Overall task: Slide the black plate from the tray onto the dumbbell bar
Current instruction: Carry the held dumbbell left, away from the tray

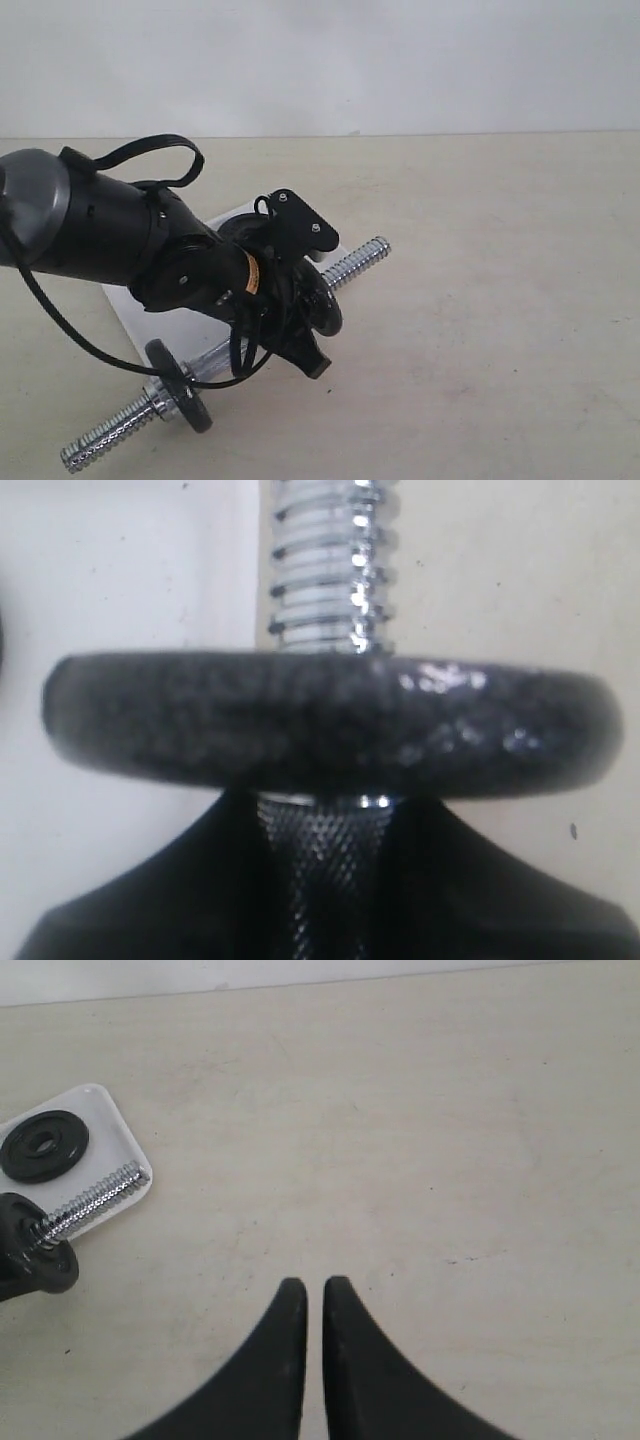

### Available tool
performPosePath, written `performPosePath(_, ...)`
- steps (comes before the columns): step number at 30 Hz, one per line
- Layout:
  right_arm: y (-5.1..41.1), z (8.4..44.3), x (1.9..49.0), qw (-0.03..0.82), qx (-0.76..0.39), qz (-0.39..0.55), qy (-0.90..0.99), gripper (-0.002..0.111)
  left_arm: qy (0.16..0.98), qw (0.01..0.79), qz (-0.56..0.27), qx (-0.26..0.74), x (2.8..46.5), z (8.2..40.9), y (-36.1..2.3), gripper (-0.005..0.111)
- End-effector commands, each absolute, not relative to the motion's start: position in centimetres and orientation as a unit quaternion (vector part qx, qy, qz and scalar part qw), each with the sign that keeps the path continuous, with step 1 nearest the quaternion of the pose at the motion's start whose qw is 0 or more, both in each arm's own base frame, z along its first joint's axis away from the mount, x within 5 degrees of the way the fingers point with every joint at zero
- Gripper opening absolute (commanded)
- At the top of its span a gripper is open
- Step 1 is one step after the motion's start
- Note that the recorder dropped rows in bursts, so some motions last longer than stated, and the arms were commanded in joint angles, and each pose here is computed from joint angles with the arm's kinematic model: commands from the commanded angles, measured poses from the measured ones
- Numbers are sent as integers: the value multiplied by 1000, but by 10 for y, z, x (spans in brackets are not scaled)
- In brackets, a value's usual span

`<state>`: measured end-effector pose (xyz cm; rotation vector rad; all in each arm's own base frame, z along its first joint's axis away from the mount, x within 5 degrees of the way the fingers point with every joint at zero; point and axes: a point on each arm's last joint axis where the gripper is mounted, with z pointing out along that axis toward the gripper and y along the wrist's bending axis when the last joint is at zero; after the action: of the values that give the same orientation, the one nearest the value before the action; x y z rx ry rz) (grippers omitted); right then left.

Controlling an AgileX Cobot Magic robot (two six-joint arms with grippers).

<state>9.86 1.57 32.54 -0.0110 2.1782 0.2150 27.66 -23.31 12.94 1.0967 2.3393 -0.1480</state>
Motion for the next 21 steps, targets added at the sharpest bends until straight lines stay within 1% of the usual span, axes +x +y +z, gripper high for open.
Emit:
performPosePath(1,16,323,98,449,-6,87,889,4,757,545,-125,339,251,316,-194,4)
performPosePath(12,16,323,98,452,-6,87,888,4,778,551,-85,289,261,329,-154,4)
performPosePath(21,16,324,99,455,-6,87,886,4,777,547,-41,307,252,339,-139,4)
